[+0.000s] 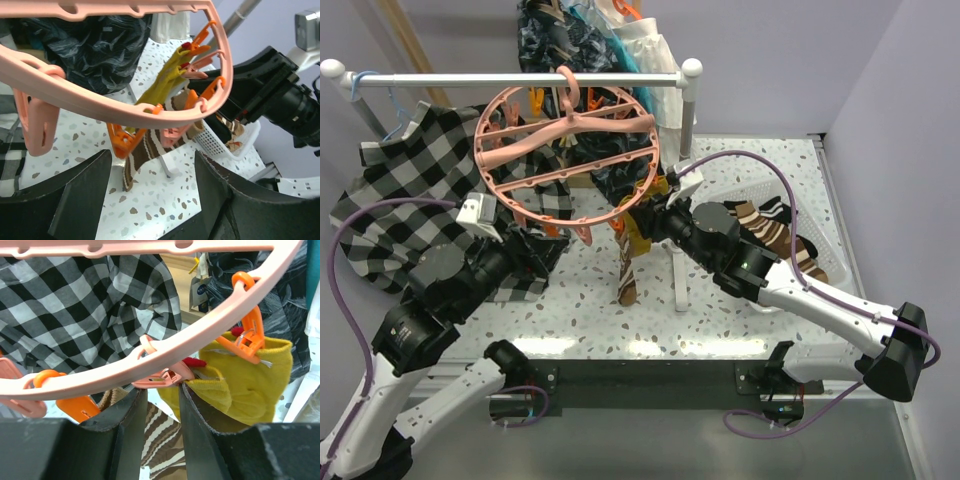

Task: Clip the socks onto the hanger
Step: Open the clamp at the hanger.

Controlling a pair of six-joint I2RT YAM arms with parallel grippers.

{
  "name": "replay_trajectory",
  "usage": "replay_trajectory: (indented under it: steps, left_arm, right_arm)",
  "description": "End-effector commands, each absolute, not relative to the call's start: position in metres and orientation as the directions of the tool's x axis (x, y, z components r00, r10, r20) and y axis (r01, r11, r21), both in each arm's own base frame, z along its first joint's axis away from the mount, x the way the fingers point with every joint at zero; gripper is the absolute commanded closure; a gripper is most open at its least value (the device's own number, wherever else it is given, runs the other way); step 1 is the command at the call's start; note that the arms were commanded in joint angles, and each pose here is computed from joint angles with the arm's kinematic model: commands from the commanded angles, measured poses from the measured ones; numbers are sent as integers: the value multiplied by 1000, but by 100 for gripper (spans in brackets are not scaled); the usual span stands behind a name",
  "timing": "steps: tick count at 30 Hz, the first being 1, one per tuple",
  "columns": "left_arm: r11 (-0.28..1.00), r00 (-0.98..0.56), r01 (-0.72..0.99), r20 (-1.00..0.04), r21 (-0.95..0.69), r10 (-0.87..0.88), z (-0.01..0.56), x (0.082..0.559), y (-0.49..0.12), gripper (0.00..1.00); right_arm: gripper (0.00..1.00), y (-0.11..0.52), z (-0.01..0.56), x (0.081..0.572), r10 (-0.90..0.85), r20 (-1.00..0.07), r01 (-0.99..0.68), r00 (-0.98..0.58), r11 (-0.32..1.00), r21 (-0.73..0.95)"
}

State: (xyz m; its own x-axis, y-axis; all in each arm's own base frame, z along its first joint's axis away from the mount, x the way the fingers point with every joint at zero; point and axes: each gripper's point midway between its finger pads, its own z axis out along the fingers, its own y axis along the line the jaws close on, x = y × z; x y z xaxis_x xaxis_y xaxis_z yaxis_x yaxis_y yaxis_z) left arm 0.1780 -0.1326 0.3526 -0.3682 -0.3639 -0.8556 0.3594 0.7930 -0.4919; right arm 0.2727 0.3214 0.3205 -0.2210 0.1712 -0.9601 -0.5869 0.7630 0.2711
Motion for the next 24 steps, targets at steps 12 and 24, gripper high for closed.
replay_trajectory:
  steps: [12, 24]
  left_arm:
    - [628, -403, 598, -864, -498, -301, 368, 162, -181, 33]
    - [746, -356, 422, -850, -516, -387, 360, 200, -162, 27]
  right_arm:
    - [63, 329, 354, 274, 223, -958, -620, -179, 731, 286]
    - [63, 331, 355, 273, 228, -957, -628, -178, 722, 289]
